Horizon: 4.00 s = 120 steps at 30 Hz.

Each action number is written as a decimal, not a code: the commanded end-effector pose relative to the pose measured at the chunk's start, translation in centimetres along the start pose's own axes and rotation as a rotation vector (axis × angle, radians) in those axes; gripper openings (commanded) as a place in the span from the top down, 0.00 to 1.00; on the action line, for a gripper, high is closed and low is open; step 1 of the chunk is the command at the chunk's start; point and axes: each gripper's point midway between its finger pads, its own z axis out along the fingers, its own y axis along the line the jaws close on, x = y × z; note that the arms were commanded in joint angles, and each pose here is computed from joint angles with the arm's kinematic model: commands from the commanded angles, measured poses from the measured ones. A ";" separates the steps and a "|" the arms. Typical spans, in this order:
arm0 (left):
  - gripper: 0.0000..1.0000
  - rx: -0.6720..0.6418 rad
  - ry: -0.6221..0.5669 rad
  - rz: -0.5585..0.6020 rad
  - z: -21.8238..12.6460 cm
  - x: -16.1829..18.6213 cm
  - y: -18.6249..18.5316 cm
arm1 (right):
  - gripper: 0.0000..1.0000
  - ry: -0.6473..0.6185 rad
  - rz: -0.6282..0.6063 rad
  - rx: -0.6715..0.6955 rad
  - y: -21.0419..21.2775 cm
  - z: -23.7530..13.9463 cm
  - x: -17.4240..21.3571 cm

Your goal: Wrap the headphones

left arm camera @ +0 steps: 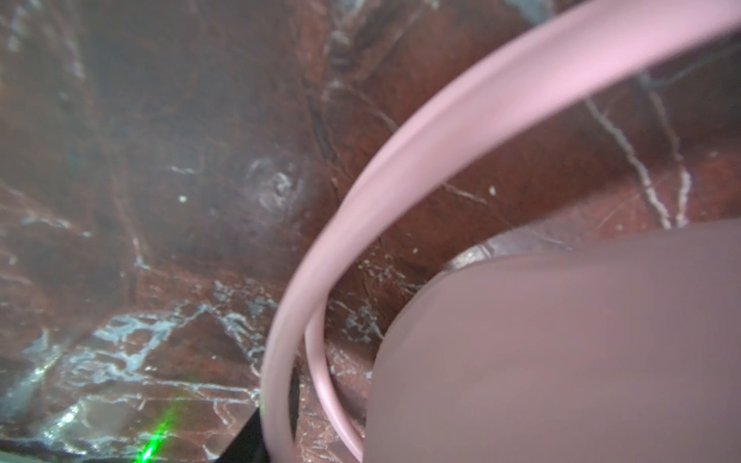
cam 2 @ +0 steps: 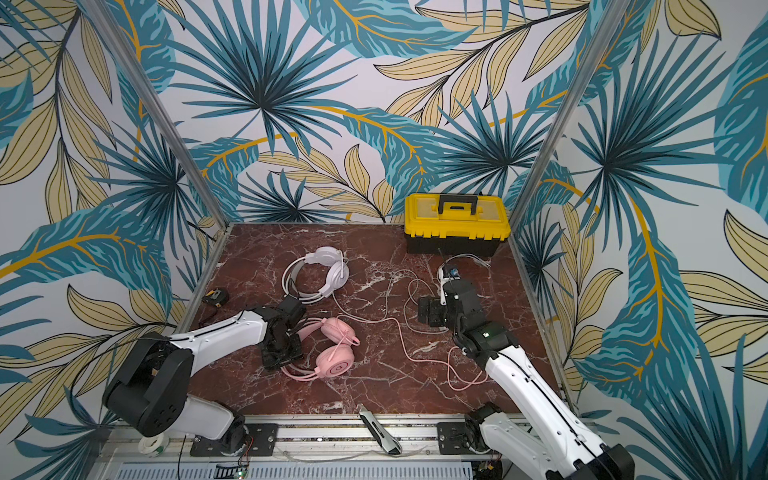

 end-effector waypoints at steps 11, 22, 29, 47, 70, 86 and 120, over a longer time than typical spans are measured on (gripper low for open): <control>0.65 -0.061 -0.028 -0.032 0.4 -0.8 0.5 | 0.00 0.008 -0.005 0.011 -0.3 0.1 1.0; 0.79 -0.037 -0.070 -0.027 -0.7 -1.8 -0.2 | 0.00 0.004 0.008 0.001 -0.2 0.1 1.1; 1.00 -0.022 -0.078 -0.013 -1.1 -2.1 -0.6 | 0.00 0.015 0.003 -0.003 -0.2 0.1 1.5; 1.00 -0.017 -0.033 0.023 -0.3 -1.6 -1.0 | 0.00 0.013 0.012 -0.015 0.0 0.2 1.5; 1.00 0.328 -0.073 0.381 -9.4 -3.5 -8.8 | 0.00 0.194 0.029 -0.177 3.1 3.1 6.0; 1.00 0.526 -0.113 0.372 -14.9 -4.2 -10.6 | 0.00 0.247 0.106 -0.287 5.8 7.9 8.4; 1.00 0.657 -0.168 0.213 -19.2 -7.4 -12.0 | 0.54 0.354 0.110 -0.392 9.8 11.6 12.4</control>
